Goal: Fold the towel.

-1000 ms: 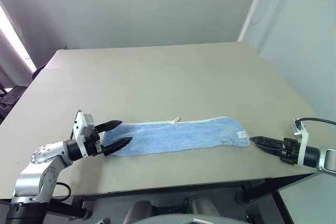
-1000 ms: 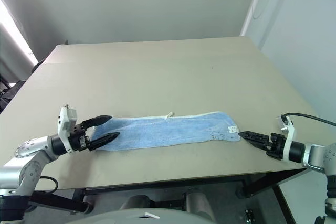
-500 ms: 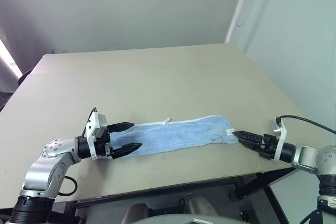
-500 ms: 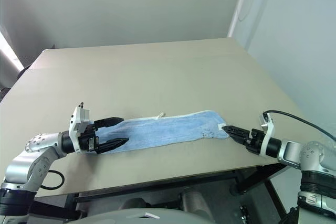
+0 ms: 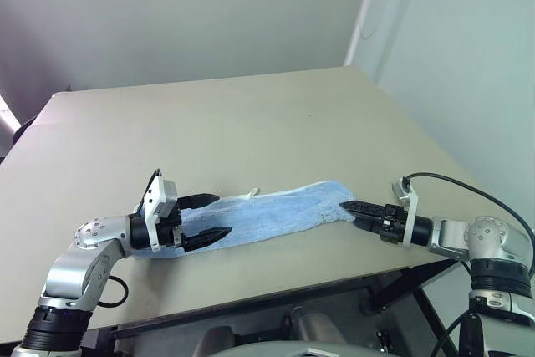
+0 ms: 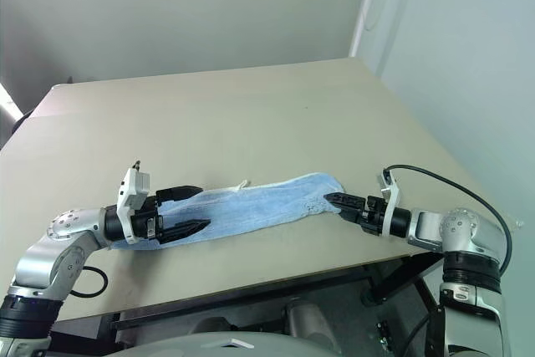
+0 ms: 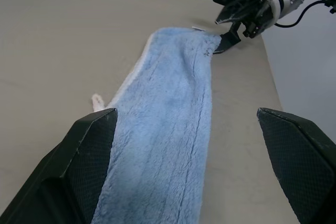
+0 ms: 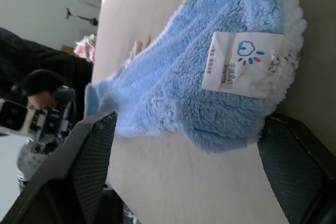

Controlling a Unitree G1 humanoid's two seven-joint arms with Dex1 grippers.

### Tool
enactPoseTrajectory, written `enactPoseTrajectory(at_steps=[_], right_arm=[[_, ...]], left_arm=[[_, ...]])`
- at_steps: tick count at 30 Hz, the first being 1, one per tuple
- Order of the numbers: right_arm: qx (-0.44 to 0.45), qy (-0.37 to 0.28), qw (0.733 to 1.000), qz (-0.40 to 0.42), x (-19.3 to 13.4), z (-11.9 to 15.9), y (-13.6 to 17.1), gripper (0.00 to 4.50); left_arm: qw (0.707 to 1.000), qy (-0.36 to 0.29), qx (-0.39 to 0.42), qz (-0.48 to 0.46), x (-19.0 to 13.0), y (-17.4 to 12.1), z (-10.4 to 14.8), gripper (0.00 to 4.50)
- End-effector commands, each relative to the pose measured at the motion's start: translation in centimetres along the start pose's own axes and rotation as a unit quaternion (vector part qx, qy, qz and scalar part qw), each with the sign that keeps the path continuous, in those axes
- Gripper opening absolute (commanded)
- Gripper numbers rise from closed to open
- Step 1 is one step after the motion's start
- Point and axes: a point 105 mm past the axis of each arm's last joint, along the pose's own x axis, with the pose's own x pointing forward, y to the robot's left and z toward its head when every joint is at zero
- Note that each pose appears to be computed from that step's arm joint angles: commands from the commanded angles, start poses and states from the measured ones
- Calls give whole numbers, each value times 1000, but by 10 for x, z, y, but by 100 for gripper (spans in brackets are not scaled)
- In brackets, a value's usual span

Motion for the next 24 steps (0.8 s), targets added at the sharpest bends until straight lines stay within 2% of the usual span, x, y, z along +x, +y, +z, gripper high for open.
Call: enactPoseTrajectory(at_steps=[1,7,10,16,20,24], right_arm=[[-12,1,998,-56,-4,1,-16,327],[-36,-13,998,-51,-12,11,-10,105],[-63,-19,997,-44,-18,17,-2,9],[-188,10,980,-65,-35,22,13,4],[-346,34,935,-74,-44,26,32,4],[-433,34,899,-54,-48,34,58,4]], left_arm=[[1000,-5,25,2,-1,1,9,450],[1000,-6,26,7,-1,2,8,450],[1000,-8,25,9,-1,3,8,450],[999,-4,27,17,-5,5,7,450],[999,-4,31,27,-9,9,8,450],[999,-2,32,37,-13,12,7,450]])
